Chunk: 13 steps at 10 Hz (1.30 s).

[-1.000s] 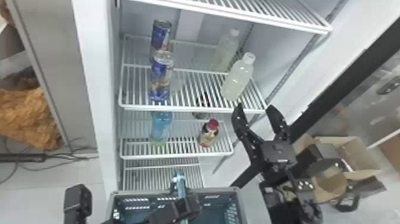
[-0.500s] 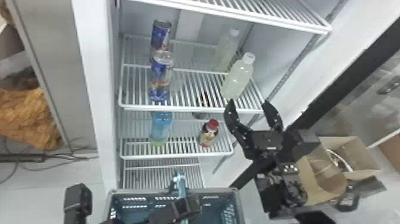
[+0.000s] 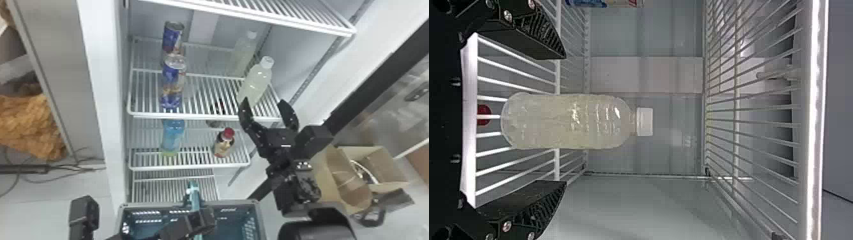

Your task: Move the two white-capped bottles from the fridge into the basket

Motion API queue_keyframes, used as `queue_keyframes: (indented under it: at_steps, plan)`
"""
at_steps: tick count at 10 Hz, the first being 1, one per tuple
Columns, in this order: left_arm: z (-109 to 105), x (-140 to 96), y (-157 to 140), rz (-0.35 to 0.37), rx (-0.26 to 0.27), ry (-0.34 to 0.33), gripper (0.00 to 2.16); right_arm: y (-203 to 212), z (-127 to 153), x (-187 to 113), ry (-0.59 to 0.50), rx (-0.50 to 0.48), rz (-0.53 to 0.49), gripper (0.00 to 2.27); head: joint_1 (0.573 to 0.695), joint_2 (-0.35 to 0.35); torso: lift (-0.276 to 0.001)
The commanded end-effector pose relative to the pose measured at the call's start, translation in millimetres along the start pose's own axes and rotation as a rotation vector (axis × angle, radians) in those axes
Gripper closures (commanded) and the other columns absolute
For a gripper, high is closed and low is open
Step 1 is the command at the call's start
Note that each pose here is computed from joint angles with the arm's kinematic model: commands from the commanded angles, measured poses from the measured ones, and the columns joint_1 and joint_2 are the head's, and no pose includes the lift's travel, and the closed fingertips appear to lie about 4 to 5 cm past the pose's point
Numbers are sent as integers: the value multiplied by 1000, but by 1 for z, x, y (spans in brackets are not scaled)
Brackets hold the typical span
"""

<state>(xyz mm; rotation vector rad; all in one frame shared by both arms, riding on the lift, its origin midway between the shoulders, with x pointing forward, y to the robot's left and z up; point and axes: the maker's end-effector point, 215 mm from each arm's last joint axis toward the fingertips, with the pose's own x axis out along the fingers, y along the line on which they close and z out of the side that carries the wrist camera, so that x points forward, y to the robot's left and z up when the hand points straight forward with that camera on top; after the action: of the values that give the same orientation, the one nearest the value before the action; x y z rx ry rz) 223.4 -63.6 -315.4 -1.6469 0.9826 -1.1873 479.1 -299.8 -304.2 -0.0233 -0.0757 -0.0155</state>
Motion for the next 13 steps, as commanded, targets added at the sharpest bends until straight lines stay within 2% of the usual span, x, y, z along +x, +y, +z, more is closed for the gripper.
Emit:
queue_keyframes:
  at_steps: [1, 6, 9, 10, 11, 13]
  plan:
    - [0, 1, -1, -3, 1, 0, 1185, -3, -3, 10, -1, 3, -6, 153, 695, -350, 0]
    - [-1, 4, -7, -24, -8, 5, 1185, -14, -22, 40, 11, 2, -3, 170, 695, -350, 0]
    - [-1, 6, -8, -26, -6, 10, 1185, -17, -13, 58, -14, 0, -2, 233, 695, -350, 0]
    - [-1, 6, -8, -26, -6, 10, 1185, -16, -9, 67, -24, 2, 7, 415, 695, -350, 0]
    - [0, 6, -8, -25, -6, 9, 1185, -16, -5, 70, -32, 5, 8, 739, 695, -350, 0]
    - [0, 5, -8, -26, -6, 8, 1185, -13, -2, 69, -38, 16, 13, 845, 695, -350, 0]
